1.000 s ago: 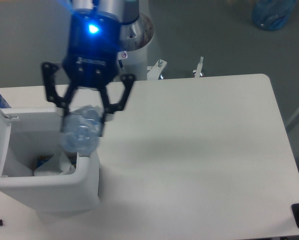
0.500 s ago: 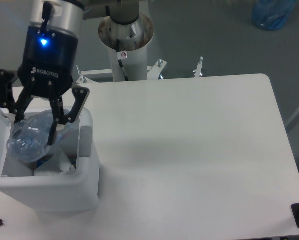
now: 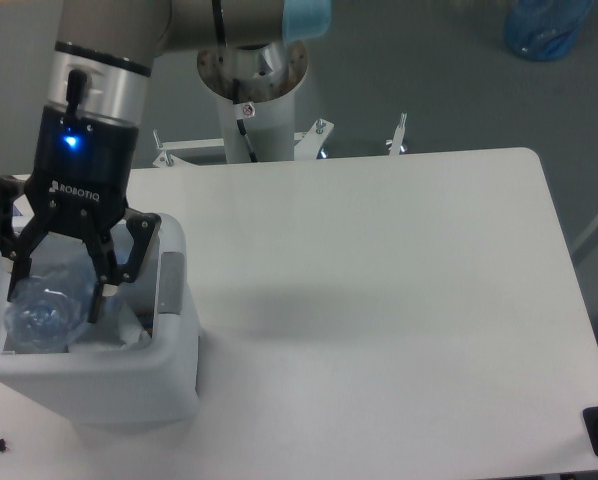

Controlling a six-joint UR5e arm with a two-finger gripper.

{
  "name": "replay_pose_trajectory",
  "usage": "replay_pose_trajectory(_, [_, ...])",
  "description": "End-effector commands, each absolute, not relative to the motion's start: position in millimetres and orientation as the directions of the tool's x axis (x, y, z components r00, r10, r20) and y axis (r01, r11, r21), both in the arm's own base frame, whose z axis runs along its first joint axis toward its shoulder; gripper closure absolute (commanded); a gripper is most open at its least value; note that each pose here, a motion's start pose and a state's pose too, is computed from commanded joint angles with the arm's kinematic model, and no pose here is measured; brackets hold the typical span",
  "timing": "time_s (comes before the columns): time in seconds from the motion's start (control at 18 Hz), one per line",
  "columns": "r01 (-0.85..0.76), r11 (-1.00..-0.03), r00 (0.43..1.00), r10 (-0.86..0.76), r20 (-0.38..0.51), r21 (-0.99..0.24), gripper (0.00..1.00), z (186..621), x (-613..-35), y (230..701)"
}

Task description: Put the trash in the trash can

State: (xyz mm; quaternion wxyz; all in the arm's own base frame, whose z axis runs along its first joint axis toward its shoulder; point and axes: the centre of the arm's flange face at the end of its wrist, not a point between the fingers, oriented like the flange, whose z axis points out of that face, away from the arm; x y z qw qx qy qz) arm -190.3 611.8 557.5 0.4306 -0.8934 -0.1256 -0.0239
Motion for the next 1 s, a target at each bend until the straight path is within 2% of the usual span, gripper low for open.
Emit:
replay_pose_trajectory(0.33, [0.296,-0.572,0.948,0.272,0.164,-0.765,0.0,561.4,-227.1,596.0])
replay_pose_trajectory(0.67, [0.348,-0.536,0.906,0.403,0.129,-0.769,0.0,561.4,-321.4,551.7])
replay_pose_trajectory(0.83, [0.317,-0.568,0.901,0.43,0.054,-0.759,0.0,550.4,-358.7,527.8])
replay_pose_trajectory(1.0, [0.254,-0.661,0.886,0.453,-0.105,-0.706,0.0,532.1,-377.8,509.2])
